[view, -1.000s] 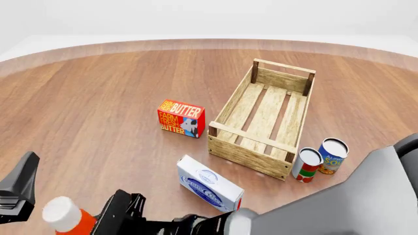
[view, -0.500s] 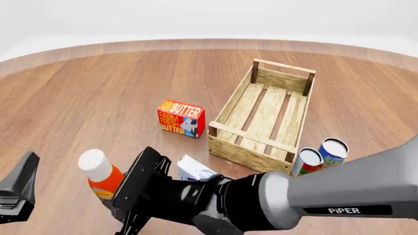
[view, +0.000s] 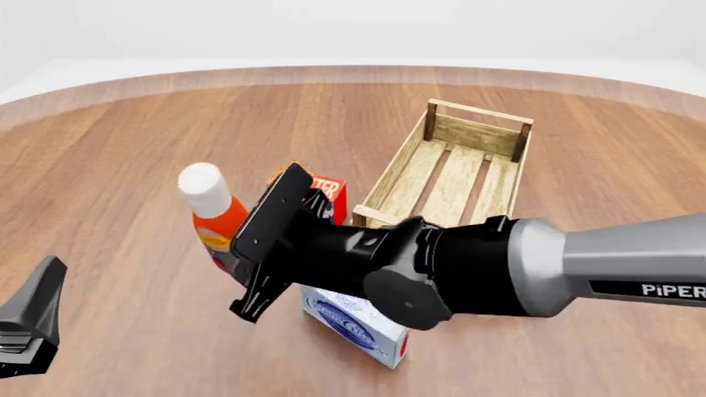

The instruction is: Pick up the ketchup, and put it in the wooden tray.

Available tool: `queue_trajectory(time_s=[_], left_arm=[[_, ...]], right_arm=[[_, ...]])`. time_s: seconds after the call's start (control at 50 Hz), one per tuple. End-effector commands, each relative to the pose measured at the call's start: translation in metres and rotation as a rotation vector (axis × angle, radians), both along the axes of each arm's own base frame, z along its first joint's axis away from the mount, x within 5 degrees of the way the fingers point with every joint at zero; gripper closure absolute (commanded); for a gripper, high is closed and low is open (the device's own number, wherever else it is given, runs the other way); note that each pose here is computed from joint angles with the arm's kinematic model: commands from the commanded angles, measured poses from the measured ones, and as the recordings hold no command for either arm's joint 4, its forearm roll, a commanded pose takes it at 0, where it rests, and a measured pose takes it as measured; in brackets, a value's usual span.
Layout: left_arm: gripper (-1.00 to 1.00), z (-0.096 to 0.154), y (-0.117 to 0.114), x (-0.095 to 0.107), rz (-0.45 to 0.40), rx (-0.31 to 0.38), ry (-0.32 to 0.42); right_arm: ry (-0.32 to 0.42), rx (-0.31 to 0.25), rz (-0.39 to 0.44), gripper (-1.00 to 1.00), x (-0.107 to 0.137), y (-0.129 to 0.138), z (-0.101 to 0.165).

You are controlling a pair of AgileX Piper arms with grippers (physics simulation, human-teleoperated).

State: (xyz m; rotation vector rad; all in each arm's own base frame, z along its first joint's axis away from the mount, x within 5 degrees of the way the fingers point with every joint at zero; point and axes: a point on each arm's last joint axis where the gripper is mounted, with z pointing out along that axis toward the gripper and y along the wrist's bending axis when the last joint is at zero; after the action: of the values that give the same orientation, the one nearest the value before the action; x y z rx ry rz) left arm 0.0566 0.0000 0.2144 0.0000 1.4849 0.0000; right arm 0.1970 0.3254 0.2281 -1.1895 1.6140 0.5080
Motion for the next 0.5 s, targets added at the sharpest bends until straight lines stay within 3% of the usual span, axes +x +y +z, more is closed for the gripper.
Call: queue_trajectory(time_s=[0.02, 0.26, 0.5], left_arm=[[-1.0, 0.0, 0.0, 0.0, 0.0, 0.0, 0.0], [-1.0, 0.0, 0.0, 0.0, 0.0, 0.0, 0.0], [-1.0, 0.0, 0.0, 0.0, 0.0, 0.0, 0.0]], right_arm=[[-0.037, 0.017, -0.085, 1.0, 0.025, -0.026, 0.023], [-0.083, 0.026, -0.173, 1.0, 0.045, -0.059, 0.044], [-0.089, 0.05, -0.35, 1.0, 0.075, -0.113, 0.052]])
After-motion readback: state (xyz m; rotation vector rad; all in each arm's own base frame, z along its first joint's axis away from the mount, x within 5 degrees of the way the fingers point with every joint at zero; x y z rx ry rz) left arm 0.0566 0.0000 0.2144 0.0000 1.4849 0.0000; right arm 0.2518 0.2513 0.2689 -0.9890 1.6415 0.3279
